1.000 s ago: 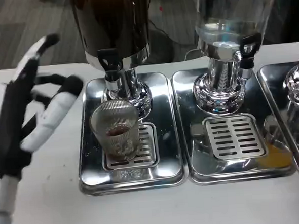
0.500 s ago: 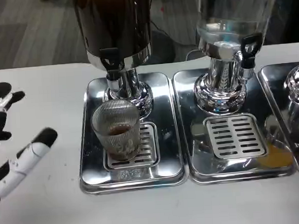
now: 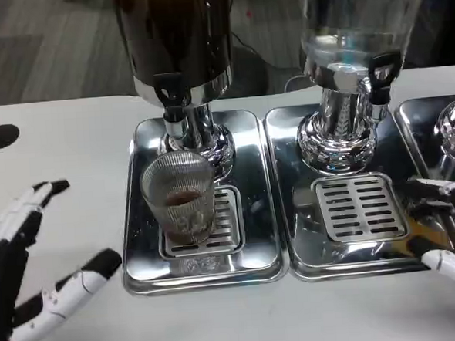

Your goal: Grasp the cup under the faucet to collect the drink, then remove the cup.

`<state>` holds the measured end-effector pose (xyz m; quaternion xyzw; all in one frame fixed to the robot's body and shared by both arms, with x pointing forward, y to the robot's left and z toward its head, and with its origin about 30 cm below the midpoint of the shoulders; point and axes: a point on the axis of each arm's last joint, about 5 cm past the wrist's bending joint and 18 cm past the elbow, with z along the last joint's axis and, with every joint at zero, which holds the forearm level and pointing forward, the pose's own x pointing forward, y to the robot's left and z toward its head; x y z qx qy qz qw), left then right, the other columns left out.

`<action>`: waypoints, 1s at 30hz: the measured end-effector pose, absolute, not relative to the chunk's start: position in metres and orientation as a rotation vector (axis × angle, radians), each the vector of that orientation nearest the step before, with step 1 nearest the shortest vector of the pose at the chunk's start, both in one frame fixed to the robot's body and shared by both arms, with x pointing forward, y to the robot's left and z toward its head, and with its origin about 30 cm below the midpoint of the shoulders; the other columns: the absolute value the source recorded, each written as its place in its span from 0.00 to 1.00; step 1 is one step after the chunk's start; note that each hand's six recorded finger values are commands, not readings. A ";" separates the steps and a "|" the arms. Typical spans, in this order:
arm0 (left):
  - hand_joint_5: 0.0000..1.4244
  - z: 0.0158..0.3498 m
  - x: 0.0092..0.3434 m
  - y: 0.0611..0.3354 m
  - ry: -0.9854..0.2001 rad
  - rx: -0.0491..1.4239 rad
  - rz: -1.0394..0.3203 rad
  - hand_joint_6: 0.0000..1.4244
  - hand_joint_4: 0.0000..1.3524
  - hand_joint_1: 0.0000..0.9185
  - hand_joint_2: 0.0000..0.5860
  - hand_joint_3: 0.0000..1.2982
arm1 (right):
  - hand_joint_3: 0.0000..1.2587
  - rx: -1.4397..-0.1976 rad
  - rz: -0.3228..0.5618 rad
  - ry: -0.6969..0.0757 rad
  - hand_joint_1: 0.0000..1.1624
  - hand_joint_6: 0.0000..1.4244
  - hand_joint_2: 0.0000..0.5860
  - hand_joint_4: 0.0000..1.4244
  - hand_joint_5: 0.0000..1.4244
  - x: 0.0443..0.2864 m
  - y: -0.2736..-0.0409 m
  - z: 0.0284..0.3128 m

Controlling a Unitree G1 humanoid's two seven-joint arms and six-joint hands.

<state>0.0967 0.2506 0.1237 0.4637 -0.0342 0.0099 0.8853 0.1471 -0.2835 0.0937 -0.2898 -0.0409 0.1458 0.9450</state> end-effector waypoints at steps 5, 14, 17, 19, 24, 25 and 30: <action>0.06 0.120 0.087 0.249 -0.062 0.952 0.002 0.25 0.03 0.00 0.09 0.12 | 0.23 -0.658 0.332 -0.115 0.47 0.11 0.38 0.16 0.21 0.154 -0.282 0.102; 0.06 0.114 0.073 0.244 -0.056 0.923 -0.023 0.25 0.03 0.00 0.09 0.12 | 0.20 -0.718 0.407 -0.214 0.51 0.13 0.28 0.16 0.21 0.166 -0.268 0.116; 0.06 0.113 0.069 0.242 -0.053 0.916 -0.020 0.25 0.03 0.00 0.09 0.12 | 0.20 -0.710 0.431 -0.246 0.51 0.15 0.26 0.16 0.21 0.169 -0.261 0.118; 0.06 0.113 0.068 0.242 -0.054 0.914 -0.019 0.25 0.03 0.00 0.09 0.12 | 0.19 -0.699 0.440 -0.258 0.52 0.15 0.26 0.16 0.21 0.171 -0.257 0.118; 0.06 0.111 0.060 0.240 -0.041 0.898 -0.017 0.25 0.03 0.00 0.10 0.12 | 0.19 -0.652 0.472 -0.267 0.52 0.14 0.27 0.14 0.20 0.173 -0.242 0.114; 0.06 0.111 0.060 0.239 -0.040 0.897 -0.018 0.25 0.03 0.00 0.10 0.12 | 0.19 -0.649 0.475 -0.270 0.52 0.13 0.27 0.14 0.20 0.173 -0.241 0.114; 0.06 0.110 0.056 0.238 -0.041 0.888 -0.024 0.25 0.03 0.00 0.11 0.12 | 0.17 -0.599 0.507 -0.247 0.52 0.12 0.28 0.11 0.18 0.176 -0.228 0.110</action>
